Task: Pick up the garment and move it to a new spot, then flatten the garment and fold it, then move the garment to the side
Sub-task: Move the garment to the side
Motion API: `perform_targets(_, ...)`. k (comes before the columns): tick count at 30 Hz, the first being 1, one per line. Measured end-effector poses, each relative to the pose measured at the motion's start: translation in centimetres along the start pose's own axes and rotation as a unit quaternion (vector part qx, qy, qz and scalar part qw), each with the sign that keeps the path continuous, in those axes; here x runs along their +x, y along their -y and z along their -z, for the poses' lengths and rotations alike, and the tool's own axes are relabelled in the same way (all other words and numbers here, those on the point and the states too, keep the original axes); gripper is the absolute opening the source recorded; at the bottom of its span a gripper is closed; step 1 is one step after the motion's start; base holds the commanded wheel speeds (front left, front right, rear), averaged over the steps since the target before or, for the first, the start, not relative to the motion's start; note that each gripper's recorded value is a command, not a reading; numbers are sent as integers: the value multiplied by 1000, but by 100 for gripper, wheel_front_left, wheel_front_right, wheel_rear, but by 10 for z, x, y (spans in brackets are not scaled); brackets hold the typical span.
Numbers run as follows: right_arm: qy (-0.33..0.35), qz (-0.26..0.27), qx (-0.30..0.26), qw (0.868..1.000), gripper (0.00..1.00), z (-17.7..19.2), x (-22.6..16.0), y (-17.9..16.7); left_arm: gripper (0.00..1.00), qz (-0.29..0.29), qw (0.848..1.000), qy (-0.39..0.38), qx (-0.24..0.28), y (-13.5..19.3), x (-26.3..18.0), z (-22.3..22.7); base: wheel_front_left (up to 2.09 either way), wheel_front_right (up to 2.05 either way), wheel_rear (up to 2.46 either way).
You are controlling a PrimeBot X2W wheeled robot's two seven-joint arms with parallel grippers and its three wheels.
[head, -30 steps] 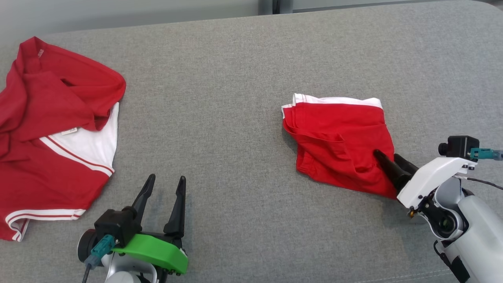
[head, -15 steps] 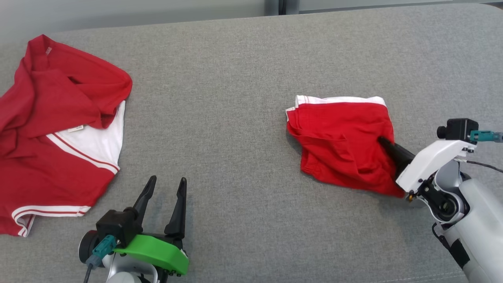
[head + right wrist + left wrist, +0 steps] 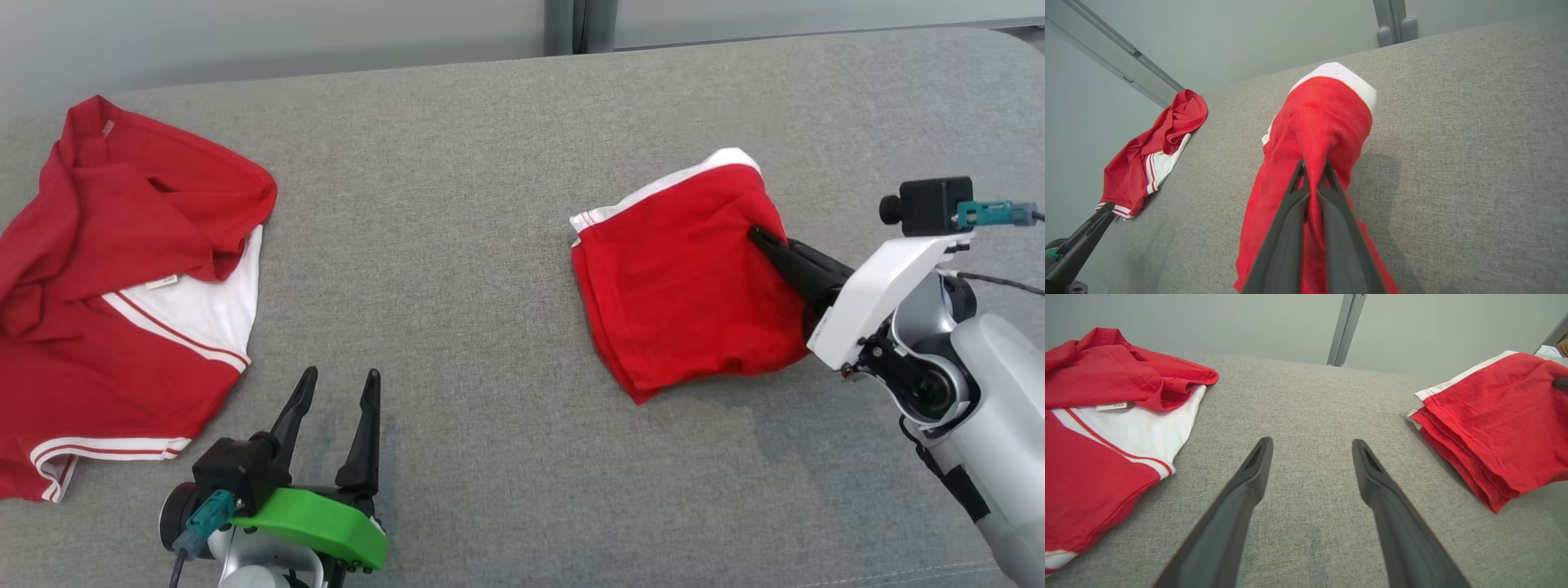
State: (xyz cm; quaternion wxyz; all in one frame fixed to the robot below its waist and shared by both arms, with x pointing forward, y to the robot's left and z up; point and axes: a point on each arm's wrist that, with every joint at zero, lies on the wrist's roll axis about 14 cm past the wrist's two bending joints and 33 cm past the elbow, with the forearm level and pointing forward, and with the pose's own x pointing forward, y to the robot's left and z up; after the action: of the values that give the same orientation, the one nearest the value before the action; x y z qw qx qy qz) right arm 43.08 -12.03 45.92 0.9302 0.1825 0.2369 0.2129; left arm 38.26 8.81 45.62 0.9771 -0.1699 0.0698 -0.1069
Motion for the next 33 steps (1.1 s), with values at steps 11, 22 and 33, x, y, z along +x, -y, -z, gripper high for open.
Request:
perform_targets(11,-50,25,-20,998,0,6,-12,26,100,6,1000,0,-3,4,2,2,0,0,0)
perform_targets(22,-112,196,-46,973,0,-15,-41,144,100,8,999,-31,-4,-1,6,19,0,0,0)
perform_targets(33,-194,339,-121,913,0,-30,-70,234,100,-7,999,-52,-1,-18,19,31,0,0,0)
